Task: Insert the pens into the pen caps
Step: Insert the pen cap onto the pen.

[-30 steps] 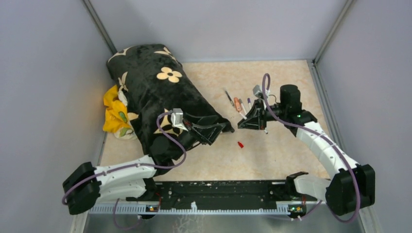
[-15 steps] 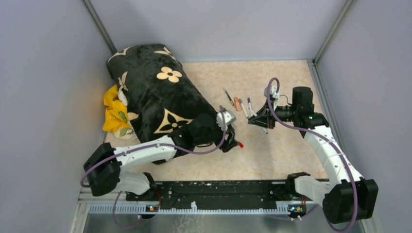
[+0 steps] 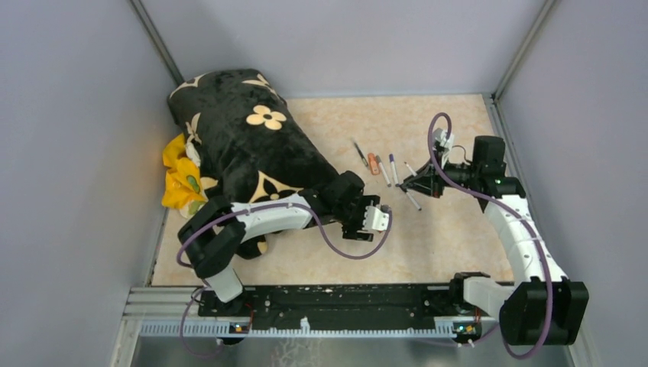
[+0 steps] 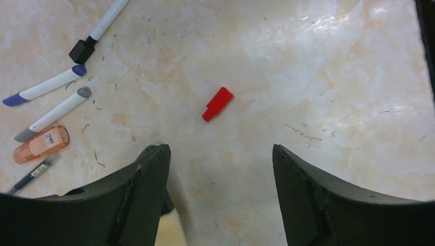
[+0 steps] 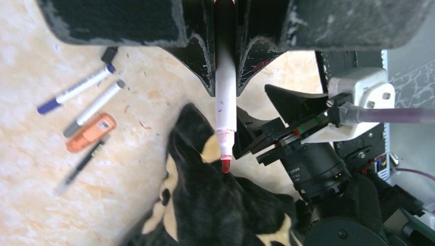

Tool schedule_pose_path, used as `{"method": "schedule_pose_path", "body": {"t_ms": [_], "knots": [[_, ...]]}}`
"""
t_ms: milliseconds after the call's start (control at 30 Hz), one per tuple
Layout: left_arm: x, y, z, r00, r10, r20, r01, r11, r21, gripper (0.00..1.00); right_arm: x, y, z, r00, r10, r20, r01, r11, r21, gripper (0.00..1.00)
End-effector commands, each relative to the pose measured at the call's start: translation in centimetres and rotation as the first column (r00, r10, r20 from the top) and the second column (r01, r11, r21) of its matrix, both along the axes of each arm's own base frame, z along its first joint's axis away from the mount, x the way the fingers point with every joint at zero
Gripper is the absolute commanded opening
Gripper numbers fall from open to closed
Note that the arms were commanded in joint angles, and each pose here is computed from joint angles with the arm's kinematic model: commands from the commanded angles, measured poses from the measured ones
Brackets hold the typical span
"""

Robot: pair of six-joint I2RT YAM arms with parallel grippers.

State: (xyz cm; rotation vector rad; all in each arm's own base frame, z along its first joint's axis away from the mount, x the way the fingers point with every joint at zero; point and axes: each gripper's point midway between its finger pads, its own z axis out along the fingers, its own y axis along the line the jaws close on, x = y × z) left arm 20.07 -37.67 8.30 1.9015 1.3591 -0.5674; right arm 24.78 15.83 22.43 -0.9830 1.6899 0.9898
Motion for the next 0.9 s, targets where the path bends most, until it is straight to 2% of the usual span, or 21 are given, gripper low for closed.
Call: {"method": "schedule_pose_path", "body": {"t_ms": [0, 267, 867], "knots": [[0.7, -1.6, -0.4, 0.985, -0.165, 0.057, 0.163, 0.986, 0.035, 0.77, 1.7, -1.8, 2.0, 0.996, -0.063, 0.059, 0.063, 0.998, -0.004, 0.00], [0.8, -3.7, -2.9, 0.966, -0.248, -0.076, 0.256, 0.958, 0.128, 0.61, 2.6, -2.8, 1.7, 0.993, -0.112, 0.031, 0.112, 0.994, -0.003, 0.00], [0.9, -4.3, -6.1, 0.958, -0.267, -0.104, 0.286, 0.911, 0.297, 0.50, 2.6, -3.4, 2.1, 0.992, -0.124, 0.019, 0.124, 0.992, 0.018, 0.00]]}}
